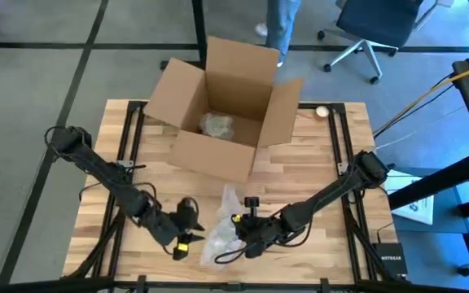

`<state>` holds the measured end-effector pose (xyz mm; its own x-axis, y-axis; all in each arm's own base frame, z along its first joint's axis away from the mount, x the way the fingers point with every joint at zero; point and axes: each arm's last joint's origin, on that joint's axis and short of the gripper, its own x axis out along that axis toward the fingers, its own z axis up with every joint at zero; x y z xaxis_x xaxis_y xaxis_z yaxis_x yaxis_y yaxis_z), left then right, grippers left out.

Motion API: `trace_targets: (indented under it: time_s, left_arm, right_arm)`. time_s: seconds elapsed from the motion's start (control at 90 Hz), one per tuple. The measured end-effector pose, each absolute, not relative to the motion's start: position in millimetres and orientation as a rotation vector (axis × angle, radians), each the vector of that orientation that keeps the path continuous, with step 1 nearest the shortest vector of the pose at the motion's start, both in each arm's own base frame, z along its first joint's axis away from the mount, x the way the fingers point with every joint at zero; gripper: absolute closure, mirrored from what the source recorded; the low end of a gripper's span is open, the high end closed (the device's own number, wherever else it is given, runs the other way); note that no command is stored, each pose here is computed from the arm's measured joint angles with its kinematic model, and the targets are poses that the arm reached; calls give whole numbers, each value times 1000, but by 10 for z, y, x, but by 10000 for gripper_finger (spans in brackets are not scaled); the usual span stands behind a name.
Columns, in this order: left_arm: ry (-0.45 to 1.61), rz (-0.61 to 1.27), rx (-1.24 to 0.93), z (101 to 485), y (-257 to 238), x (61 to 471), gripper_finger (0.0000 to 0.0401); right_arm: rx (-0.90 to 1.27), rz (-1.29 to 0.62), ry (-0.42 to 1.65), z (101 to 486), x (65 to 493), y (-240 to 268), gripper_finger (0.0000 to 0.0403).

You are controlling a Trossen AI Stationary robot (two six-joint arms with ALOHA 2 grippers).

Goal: Wrap mug
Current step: Wrap the blue mug with bubble wrap

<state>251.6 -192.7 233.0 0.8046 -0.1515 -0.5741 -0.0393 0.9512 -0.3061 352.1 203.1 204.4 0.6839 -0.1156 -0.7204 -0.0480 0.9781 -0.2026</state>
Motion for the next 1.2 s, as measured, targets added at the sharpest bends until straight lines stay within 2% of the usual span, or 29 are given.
trace_targets:
  time_s: [0.267, 0.489, 0.856, 1.089, 1.2]
  left_arm:
    - [454, -94, -309, 2140, -1925, 2961, 286]
    - [488, -74, -343, 1937, -1730, 3193, 286]
    - [516, -58, -357, 1807, -1678, 3277, 286]
    - [517, -57, -355, 1802, -1678, 3278, 286]
    - [518, -60, -342, 1799, -1677, 3277, 286]
  right_arm:
    - [-212, -39, 818, 2044, 3521, 2031, 402]
    - [-212, -40, 818, 2044, 3522, 2030, 402]
    - [-211, -39, 817, 2064, 3527, 2035, 402]
    - [-213, -34, 827, 2331, 3573, 2065, 402]
    - [-159, 34, 834, 2443, 3595, 2103, 402]
